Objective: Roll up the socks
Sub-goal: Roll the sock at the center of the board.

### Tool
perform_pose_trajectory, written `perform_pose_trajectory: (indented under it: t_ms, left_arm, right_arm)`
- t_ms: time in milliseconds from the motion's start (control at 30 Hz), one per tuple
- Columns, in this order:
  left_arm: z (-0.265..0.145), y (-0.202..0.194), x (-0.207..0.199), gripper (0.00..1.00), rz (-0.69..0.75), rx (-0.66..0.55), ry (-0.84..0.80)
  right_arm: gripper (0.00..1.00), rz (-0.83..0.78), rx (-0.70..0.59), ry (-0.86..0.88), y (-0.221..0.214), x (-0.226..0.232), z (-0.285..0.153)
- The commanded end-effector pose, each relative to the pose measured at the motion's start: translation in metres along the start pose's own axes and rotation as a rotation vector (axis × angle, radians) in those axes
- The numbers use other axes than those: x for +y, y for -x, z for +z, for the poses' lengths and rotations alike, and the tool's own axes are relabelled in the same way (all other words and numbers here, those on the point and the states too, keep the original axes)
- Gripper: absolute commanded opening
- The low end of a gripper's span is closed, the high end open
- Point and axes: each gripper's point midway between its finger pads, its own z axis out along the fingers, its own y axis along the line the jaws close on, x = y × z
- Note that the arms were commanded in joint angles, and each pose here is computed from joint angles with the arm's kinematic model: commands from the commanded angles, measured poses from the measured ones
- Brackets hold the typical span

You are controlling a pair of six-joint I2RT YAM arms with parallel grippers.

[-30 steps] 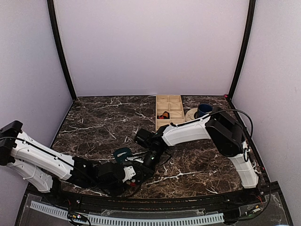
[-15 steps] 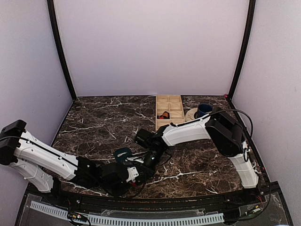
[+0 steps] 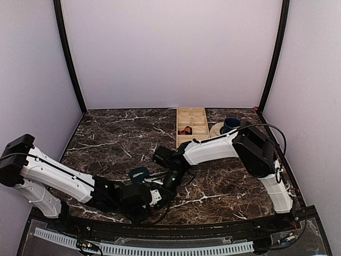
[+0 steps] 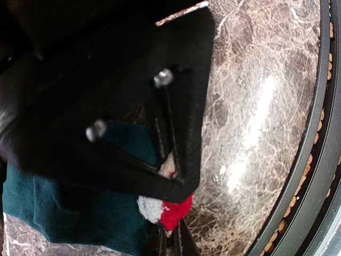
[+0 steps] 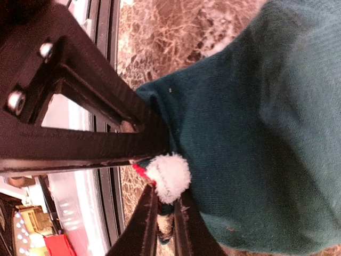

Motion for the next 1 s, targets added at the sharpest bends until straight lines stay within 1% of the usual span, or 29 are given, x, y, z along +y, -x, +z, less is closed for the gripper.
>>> perform_pose_trajectory:
  t_ms: [0, 100, 133, 167, 200, 400, 633, 833, 967]
  left_arm:
    - [-0.001, -0.009, -0.005, 0.0, -0.047, 0.066, -0.019]
    - [-0.002, -0.012, -0.005, 0.0, -0.075, 0.08, -0.022]
    - [-0.002, -0.012, -0.006, 0.0, -0.081, 0.083, -0.025]
    - [-0.003, -0.011, -0.007, 0.0, -0.088, 0.083, -0.031]
    - [-0.002, -0.011, -0.007, 0.0, -0.095, 0.083, -0.032]
    - [-0.002, -0.012, -0.007, 0.0, -0.143, 0.079, -0.035]
    - [-0.008, -0.015, 0.006, 0.0, -0.263, 0.049, -0.015]
    - [-0.012, -0.015, 0.01, 0.0, -0.342, 0.015, -0.063]
    - [-0.014, -0.012, 0.004, 0.0, -0.362, -0.012, -0.141]
  right_arm:
    - [0.14, 0.032, -0.003, -0.024, -0.002, -0.012, -0.002]
    - [0.25, 0.031, -0.023, -0.025, 0.001, -0.012, -0.007]
    - [0.32, 0.031, -0.03, -0.021, 0.002, -0.011, -0.009]
    - [0.36, 0.03, -0.038, -0.018, 0.003, -0.011, -0.011]
    - [0.37, 0.029, -0.046, -0.016, 0.004, -0.01, -0.013]
    - [0.38, 0.034, -0.089, -0.017, 0.007, -0.01, -0.022]
    - [0.38, 0.03, -0.163, -0.016, 0.015, -0.008, -0.038]
    - [0.38, 0.028, -0.215, -0.045, 0.023, -0.012, -0.049]
    - [0.36, 0.025, -0.264, -0.069, 0.027, -0.017, -0.055]
